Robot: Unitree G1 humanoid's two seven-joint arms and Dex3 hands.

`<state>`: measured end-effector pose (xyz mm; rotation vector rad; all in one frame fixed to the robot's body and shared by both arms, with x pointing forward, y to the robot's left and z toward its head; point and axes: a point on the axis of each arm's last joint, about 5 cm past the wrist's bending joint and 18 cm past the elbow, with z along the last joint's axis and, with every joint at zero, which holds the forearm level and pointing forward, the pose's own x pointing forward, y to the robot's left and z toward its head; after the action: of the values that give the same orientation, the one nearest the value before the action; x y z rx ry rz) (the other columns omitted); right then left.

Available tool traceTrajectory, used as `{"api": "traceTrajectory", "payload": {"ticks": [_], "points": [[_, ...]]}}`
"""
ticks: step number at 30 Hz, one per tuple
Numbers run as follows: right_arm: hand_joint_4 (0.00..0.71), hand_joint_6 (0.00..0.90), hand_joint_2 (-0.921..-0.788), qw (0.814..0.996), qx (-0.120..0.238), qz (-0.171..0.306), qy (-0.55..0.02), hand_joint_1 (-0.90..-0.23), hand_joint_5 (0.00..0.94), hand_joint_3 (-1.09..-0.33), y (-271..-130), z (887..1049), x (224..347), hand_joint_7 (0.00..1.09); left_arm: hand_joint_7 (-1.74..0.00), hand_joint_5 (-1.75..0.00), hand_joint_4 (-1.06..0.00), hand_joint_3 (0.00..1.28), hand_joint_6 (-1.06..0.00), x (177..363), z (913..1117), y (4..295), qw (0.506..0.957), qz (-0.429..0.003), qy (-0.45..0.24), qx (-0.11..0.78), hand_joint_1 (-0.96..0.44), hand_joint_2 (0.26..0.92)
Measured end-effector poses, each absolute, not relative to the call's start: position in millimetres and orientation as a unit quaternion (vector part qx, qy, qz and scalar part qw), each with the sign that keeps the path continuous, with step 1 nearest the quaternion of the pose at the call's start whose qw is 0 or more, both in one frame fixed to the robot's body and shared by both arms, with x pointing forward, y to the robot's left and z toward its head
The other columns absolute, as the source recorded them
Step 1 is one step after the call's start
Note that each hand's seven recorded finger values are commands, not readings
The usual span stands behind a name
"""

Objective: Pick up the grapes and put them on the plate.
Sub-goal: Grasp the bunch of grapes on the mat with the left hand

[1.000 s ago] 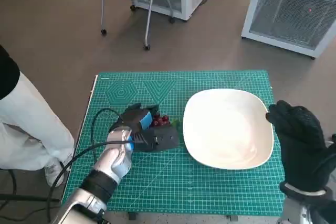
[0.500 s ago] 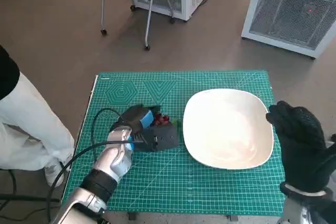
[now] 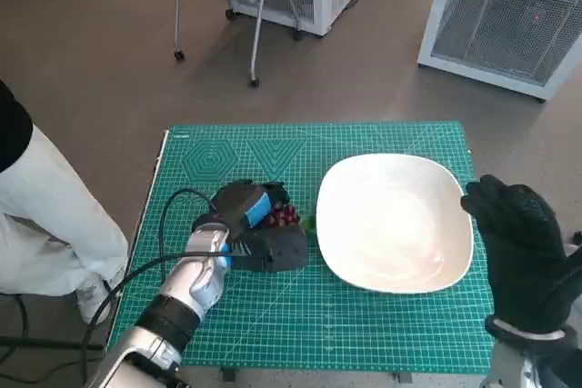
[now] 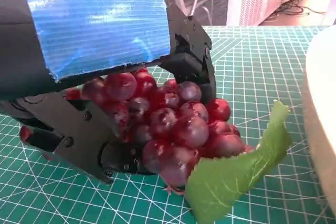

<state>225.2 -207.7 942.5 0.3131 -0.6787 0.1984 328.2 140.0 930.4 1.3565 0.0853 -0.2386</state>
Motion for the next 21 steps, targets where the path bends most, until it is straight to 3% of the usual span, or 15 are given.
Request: {"api": "traceTrajectory", "payload": {"ticks": [13, 18, 21], "points": [[0.499, 0.273, -0.921, 0.926, 0.153, 0.096, -0.330, -0.380, 0.516, -0.519, -207.8, 942.1, 225.3, 0.87, -1.37, -1.41, -0.49, 0.47, -0.50, 329.6, 929.3, 142.1, 0.774, -0.112, 0.041, 0.622, 0.00, 0.780], [0.499, 0.274, -0.921, 0.927, 0.152, 0.096, -0.330, -0.380, 0.516, -0.519, -208.0, 942.1, 225.3, 0.87, -1.18, -1.64, -0.42, 0.60, -0.60, 329.8, 929.1, 142.5, 0.775, -0.113, 0.042, 0.620, 0.01, 0.708], [0.500, 0.274, -0.921, 0.927, 0.153, 0.096, -0.330, -0.381, 0.516, -0.519, -208.2, 941.8, 225.4, 0.87, -1.12, -1.69, -0.41, 0.63, -0.62, 329.7, 928.6, 142.9, 0.776, -0.115, 0.043, 0.618, 0.01, 0.688]]}}
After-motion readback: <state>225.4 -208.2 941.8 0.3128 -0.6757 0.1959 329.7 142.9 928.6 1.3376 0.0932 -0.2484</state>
